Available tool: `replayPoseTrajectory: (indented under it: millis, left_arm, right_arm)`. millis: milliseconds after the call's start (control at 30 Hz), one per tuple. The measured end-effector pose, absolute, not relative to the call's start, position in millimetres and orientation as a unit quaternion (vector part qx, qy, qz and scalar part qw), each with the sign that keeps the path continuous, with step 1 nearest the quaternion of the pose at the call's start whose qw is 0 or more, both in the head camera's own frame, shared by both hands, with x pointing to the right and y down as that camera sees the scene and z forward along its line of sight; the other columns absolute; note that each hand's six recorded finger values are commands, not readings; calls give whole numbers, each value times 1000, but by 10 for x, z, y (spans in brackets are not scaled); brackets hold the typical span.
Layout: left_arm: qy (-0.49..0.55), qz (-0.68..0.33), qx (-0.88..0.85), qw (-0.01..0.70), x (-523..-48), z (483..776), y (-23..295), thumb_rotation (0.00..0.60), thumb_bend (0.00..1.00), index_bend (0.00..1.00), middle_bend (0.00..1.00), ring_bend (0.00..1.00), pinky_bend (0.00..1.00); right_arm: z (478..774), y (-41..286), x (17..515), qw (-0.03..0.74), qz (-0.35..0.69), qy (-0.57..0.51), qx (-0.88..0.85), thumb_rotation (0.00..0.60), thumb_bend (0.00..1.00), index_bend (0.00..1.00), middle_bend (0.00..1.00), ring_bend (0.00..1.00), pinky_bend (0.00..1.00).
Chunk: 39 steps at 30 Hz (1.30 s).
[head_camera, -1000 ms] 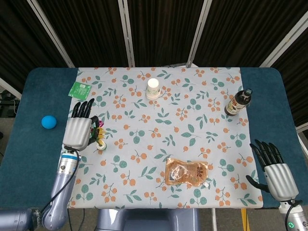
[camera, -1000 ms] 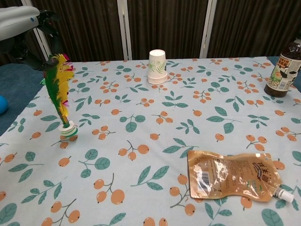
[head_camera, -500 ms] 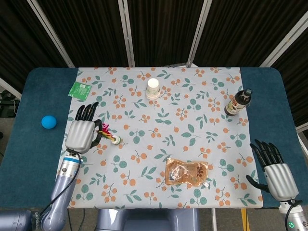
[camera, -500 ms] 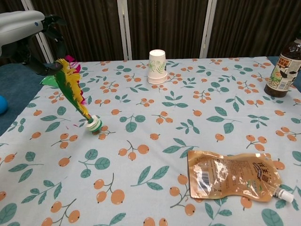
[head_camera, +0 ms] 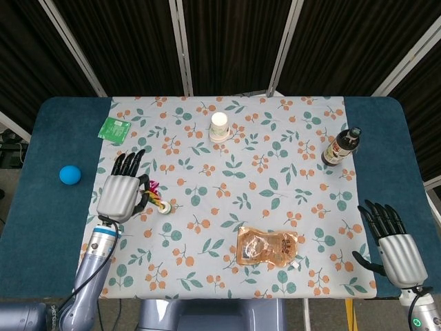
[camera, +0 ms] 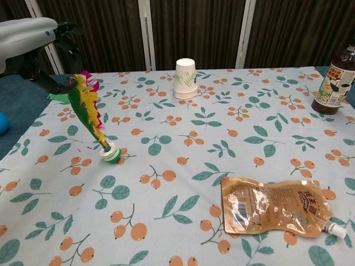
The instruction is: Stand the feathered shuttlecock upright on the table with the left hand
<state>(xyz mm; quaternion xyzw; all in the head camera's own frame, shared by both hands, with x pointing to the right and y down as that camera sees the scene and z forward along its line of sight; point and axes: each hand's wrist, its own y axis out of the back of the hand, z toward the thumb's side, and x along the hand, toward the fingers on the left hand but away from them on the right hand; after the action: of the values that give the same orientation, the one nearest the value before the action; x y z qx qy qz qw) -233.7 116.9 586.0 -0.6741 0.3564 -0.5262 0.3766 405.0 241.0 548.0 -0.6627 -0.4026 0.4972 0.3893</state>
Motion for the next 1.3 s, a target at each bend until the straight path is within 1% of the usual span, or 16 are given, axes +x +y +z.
replayPoseTrajectory:
  millis: [533,633,733,767,833,867,1000,1100,1300]
  left_arm:
    - [353,-519,-682,375,-2289,5867,1198,600,587,626,0,0,0]
    - [353,-517,-683,376,-2279,5858,1198,600,581,609,0,0,0]
    - [349,-517,-685,376,-2274,5867,1215,600,522,554,0,0,0]
    - [347,-518,-686,376,-2272,5871,1222,600,488,523,0,0,0]
    - [343,-517,-689,375,-2267,5876,1242,600,435,447,0,0,0]
    - [342,-516,-690,375,-2265,5874,1245,600,405,393,0,0,0]
    - [343,-509,-694,377,-2253,5833,1247,600,340,255,0,0,0]
    - [349,-500,-697,378,-2248,5770,1240,600,326,203,0,0,0]
    - [364,-484,-697,384,-2283,5641,1229,600,324,192,0,0,0]
  right_arm:
    - [5480,2410,4048,390,497,-403,-663,600,106,61,0,0,0]
    - [5479,2409,4049,390,497,-403,-663,600,105,61,0,0,0]
    - [5479,2410,4049,390,497,-402,-663,600,105,61,0,0,0]
    - [5478,2410,4048,390,497,-403,-663,600,105,61,0,0,0]
    - [5477,2410,4050,390,497,-403,-662,600,105,61,0,0,0]
    - [5477,2410,4049,390,497,-403,-662,600,105,61,0,0,0]
    - [5479,2410,4048,390,497,-402,-663,600,105,61,0,0,0]
    - [5478,2409,4048,390,497,-402,-662,600,104,61,0,0,0]
    - [5471,2410,4050,392,496,-403,-662,600,105,61,0,0,0]
